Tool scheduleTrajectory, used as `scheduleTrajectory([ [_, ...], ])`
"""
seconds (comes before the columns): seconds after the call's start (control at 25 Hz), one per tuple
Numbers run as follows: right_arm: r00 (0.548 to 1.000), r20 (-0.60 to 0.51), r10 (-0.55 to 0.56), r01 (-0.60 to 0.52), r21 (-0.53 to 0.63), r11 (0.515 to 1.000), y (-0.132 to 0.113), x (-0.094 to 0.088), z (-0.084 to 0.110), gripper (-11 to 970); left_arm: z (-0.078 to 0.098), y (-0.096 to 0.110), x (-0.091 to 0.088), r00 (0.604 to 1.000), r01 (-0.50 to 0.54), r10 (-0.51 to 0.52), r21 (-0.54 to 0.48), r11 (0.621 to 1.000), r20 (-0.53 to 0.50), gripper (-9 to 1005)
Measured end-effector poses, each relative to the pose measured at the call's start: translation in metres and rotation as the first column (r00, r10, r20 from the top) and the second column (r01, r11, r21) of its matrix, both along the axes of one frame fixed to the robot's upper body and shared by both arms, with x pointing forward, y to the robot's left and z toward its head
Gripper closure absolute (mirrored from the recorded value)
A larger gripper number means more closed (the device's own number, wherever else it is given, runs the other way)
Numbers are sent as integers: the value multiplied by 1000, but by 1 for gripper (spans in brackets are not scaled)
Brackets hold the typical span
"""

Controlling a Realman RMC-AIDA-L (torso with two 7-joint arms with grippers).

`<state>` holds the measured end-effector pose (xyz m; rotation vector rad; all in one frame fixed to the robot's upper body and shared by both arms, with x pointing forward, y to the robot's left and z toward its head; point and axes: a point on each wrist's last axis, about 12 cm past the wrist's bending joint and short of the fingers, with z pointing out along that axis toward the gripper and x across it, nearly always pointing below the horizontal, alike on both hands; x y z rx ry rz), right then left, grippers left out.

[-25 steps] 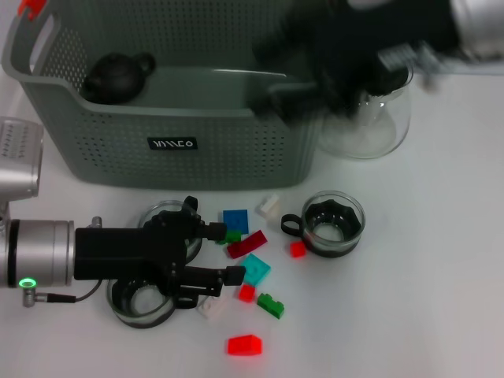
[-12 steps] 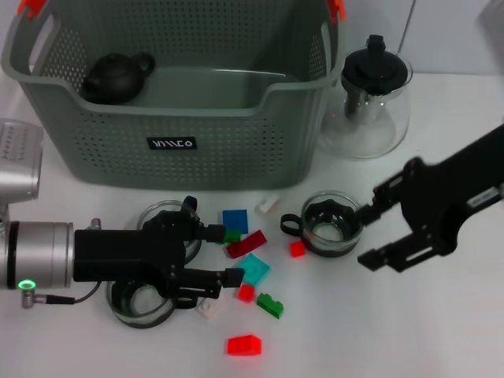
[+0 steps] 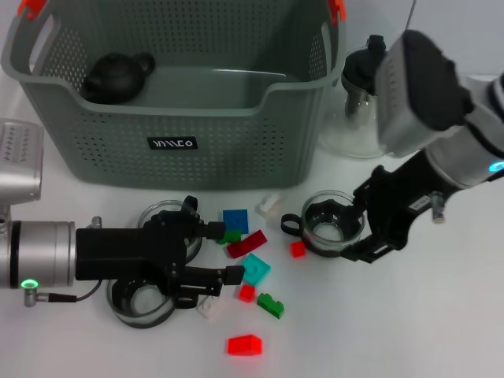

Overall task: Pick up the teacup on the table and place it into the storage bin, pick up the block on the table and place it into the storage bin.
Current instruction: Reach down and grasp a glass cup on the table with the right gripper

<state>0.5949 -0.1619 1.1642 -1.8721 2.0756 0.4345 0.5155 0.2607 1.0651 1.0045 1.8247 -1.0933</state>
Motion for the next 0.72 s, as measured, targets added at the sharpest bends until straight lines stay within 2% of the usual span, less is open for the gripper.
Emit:
scheduleTrajectory([
  [0.36, 997, 59, 51, -45, -90, 995, 24, 4, -16, 331, -2, -1, -1, 1000, -6, 6, -2, 1000, -4, 167],
  [0.72, 990, 107, 87, -68, -167, 984, 36, 2, -28, 332, -2, -1, 0, 1000, -5, 5, -2, 1000, -2, 168],
])
